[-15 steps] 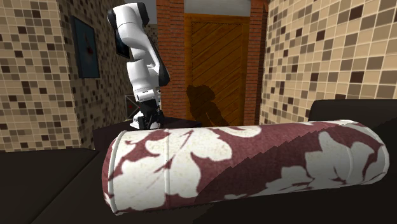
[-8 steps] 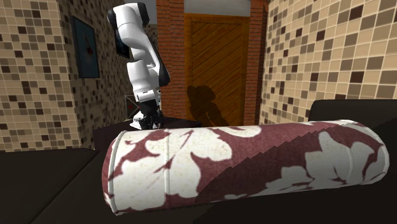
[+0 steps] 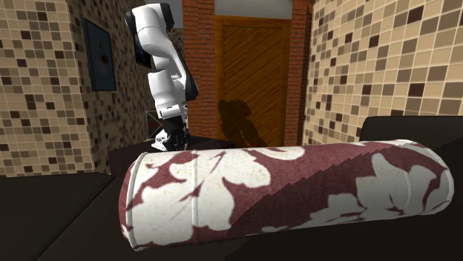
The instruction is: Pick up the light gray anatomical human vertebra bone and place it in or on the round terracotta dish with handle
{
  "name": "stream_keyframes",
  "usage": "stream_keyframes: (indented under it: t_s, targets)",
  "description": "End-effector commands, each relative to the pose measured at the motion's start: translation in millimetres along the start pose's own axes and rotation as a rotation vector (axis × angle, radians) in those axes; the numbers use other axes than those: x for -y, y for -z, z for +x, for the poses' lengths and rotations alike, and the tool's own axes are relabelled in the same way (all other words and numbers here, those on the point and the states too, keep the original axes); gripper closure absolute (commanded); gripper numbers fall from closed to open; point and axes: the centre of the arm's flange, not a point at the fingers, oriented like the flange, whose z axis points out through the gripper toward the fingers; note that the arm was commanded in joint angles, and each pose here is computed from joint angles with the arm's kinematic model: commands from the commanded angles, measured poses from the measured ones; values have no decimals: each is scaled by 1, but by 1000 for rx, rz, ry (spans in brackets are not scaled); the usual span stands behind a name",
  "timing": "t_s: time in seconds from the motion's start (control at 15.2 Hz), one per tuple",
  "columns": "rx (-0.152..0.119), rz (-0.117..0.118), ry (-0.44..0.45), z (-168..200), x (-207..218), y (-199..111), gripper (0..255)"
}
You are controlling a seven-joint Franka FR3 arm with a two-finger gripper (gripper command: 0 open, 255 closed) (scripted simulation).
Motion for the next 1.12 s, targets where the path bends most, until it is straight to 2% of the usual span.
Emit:
stream_keyframes:
  t_s: [0.0,1.06]
  targets:
    - [1,1,0,0,0,0,255]
    - [1,1,0,22,2,81,255]
